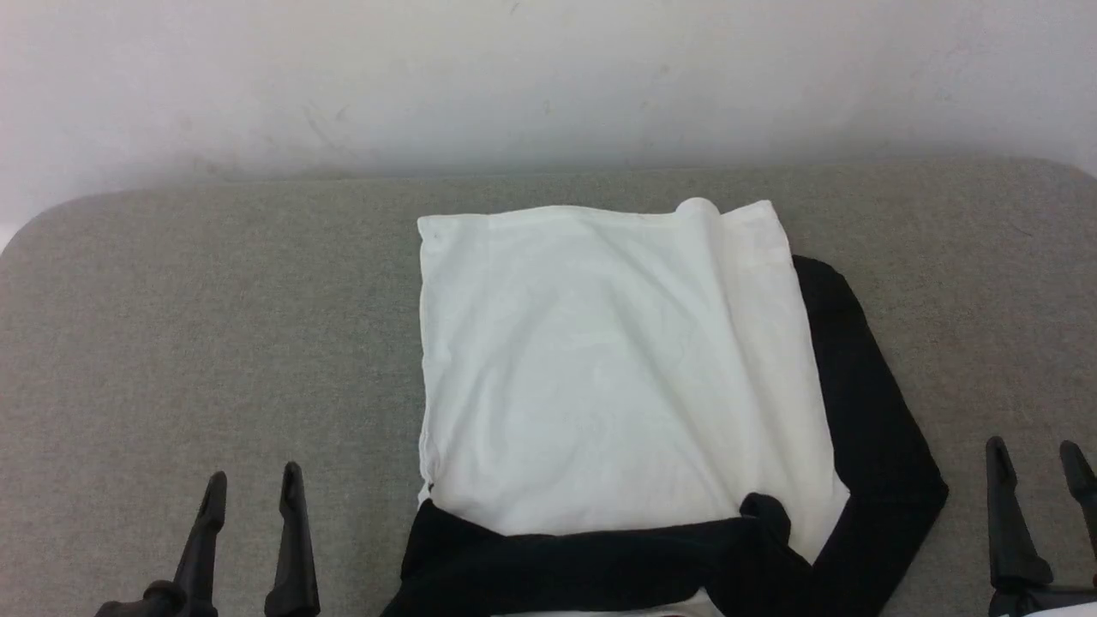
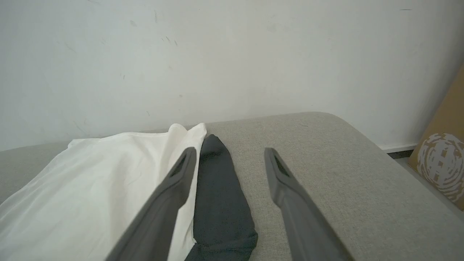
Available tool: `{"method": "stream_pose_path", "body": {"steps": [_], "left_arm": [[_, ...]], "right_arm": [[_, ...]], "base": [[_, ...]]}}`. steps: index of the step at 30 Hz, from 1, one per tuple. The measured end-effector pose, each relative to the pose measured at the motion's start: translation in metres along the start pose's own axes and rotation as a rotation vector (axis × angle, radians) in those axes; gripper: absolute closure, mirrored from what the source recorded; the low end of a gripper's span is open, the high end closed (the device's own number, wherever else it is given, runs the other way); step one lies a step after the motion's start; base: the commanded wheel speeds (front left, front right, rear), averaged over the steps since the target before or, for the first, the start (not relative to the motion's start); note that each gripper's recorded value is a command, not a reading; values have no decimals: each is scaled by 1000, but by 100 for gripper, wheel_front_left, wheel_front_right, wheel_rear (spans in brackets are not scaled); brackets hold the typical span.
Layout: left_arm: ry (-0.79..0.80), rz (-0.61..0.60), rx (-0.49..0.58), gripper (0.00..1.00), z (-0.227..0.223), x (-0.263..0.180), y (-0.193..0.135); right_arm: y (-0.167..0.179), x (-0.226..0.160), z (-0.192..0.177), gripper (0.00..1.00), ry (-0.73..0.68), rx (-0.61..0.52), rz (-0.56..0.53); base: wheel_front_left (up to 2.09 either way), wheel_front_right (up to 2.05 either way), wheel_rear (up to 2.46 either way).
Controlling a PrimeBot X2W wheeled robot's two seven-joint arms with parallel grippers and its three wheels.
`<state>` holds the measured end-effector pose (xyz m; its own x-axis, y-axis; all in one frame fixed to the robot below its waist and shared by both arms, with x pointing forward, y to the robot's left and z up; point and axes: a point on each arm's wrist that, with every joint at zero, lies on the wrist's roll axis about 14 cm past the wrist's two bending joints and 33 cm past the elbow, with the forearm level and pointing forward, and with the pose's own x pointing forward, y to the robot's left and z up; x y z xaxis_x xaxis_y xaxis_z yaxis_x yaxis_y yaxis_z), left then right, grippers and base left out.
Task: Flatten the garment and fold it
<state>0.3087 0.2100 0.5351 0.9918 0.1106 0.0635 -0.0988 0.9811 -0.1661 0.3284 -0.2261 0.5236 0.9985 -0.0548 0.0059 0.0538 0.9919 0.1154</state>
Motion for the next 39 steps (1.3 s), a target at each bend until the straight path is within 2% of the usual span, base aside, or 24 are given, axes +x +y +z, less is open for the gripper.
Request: {"method": "stream_pose_path", "body": {"steps": [8, 12, 17, 22, 25, 28, 32, 35, 39], "left_arm": [[-17, -13, 3, 0, 2, 12, -1], [-40, -19, -15, 0, 7, 26, -5], [-51, -43, -39, 0, 6, 46, -14], [-32, -64, -51, 0, -7, 69, -20], [-13, -79, -58, 0, -18, 82, -25], [12, -90, -69, 0, -32, 92, -30], [48, -87, -73, 0, -49, 101, -30], [68, -77, -64, 0, -58, 105, -25], [92, -57, -52, 0, -66, 105, -17]], "right_arm": [[7, 18, 6, 0, 19, -33, 19], [29, 53, 26, 0, 13, -54, 84], [40, 105, 54, 0, 12, -99, 168], [45, 158, 60, 0, 68, -64, 202], [38, 185, 43, 0, 167, -84, 192], [28, 202, 2, 0, 342, -45, 168], [18, 203, -57, 0, 590, -35, 150], [17, 201, -84, 0, 704, -40, 154], [21, 201, -106, 0, 780, -40, 173]], "base": [[0, 0, 0], [0, 0, 0], [0, 0, 0], [0, 0, 0], [0, 0, 0], [0, 0, 0], [0, 0, 0], [0, 0, 0], [0, 0, 0]]}}
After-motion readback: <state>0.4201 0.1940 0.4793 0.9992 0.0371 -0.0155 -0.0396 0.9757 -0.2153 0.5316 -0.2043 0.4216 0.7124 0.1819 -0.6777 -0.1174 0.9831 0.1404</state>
